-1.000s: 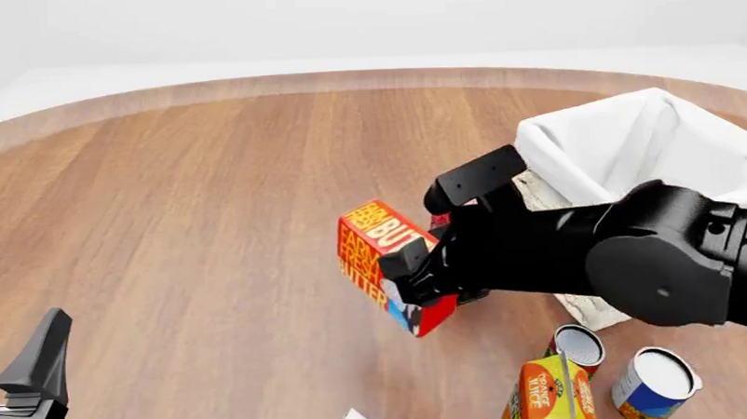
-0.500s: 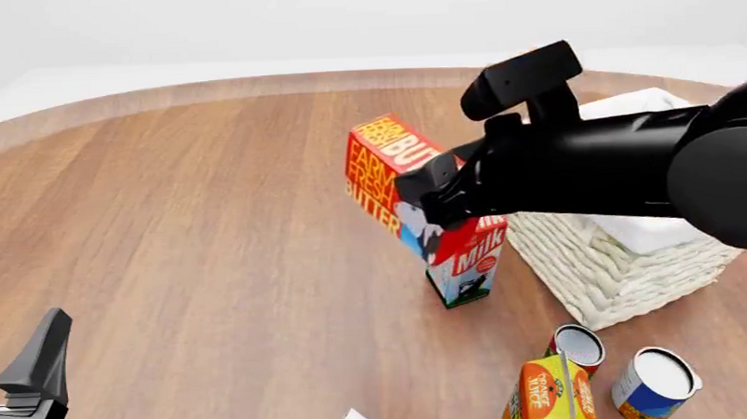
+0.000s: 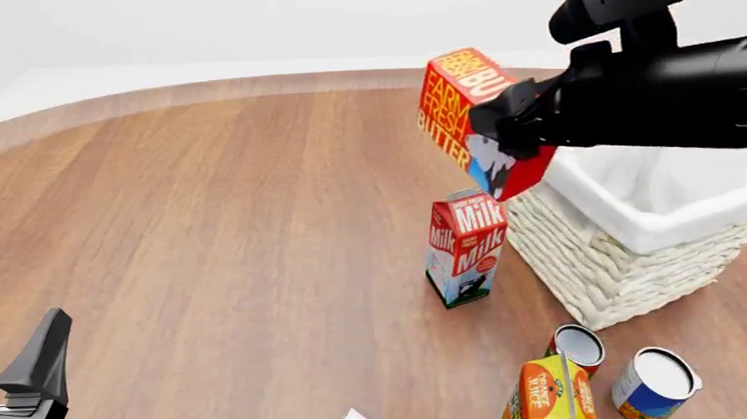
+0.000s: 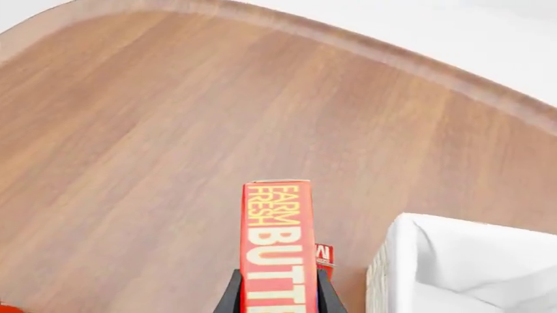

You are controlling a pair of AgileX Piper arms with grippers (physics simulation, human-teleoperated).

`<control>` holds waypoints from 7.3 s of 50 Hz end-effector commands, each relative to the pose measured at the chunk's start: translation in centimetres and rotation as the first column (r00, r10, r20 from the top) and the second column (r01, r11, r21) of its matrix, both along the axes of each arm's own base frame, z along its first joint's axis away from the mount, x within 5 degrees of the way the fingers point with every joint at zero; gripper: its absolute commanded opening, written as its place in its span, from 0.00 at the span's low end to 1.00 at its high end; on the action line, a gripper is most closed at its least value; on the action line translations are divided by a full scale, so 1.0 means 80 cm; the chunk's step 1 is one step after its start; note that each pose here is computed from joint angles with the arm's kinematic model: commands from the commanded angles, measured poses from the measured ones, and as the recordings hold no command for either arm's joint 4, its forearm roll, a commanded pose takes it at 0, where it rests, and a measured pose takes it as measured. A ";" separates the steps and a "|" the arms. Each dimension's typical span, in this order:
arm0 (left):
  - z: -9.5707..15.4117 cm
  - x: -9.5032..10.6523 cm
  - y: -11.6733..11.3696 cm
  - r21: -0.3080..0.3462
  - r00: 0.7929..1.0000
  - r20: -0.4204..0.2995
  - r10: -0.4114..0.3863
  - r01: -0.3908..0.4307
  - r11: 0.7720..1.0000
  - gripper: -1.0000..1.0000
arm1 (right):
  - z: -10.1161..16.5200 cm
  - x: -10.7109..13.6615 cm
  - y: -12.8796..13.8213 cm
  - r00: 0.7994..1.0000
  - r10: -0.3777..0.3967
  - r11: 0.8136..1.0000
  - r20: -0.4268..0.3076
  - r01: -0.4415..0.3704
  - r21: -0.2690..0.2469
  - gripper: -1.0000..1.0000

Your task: Pick up the cream cheese box and the butter, and put them in the basket.

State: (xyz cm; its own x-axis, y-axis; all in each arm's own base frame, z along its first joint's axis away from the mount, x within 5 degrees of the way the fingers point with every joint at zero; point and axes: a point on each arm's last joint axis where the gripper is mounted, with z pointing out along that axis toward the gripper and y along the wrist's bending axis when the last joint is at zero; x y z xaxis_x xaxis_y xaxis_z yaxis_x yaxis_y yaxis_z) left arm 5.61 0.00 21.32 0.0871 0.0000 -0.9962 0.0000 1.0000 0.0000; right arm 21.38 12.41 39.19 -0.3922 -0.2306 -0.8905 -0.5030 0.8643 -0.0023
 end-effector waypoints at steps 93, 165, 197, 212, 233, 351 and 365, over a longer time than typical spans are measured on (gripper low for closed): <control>0.000 0.000 0.000 0.000 1.000 0.000 0.000 0.000 1.000 1.00 | -0.017 0.002 -0.168 0.751 -0.656 0.667 -0.069 0.621 0.412 0.00; 0.000 0.000 0.000 0.000 1.000 0.000 0.000 0.000 1.000 1.00 | -0.039 0.006 -0.172 0.705 -0.681 0.559 -0.200 0.677 0.479 0.00; 0.000 0.000 0.000 0.000 1.000 0.000 0.000 0.000 1.000 1.00 | -0.055 0.015 -0.182 0.673 -0.704 0.515 -0.227 0.703 0.490 0.00; 0.000 0.000 0.000 0.000 1.000 0.000 0.000 0.000 1.000 1.00 | -0.073 0.031 -0.184 0.665 -0.706 0.497 -0.244 0.710 0.498 0.00; 0.000 0.000 0.000 0.000 1.000 0.000 0.000 0.000 1.000 1.00 | -0.089 0.047 -0.186 0.659 -0.705 0.487 -0.261 0.718 0.497 0.00; 0.000 0.000 0.000 0.000 1.000 0.000 0.000 0.000 1.000 1.00 | -0.001 -0.037 0.016 0.980 -0.056 0.900 -0.193 0.134 0.415 1.00; 0.000 0.000 0.000 0.000 1.000 0.000 0.000 0.000 1.000 1.00 | -0.012 -0.043 0.046 0.975 0.027 0.919 -0.223 0.064 0.390 1.00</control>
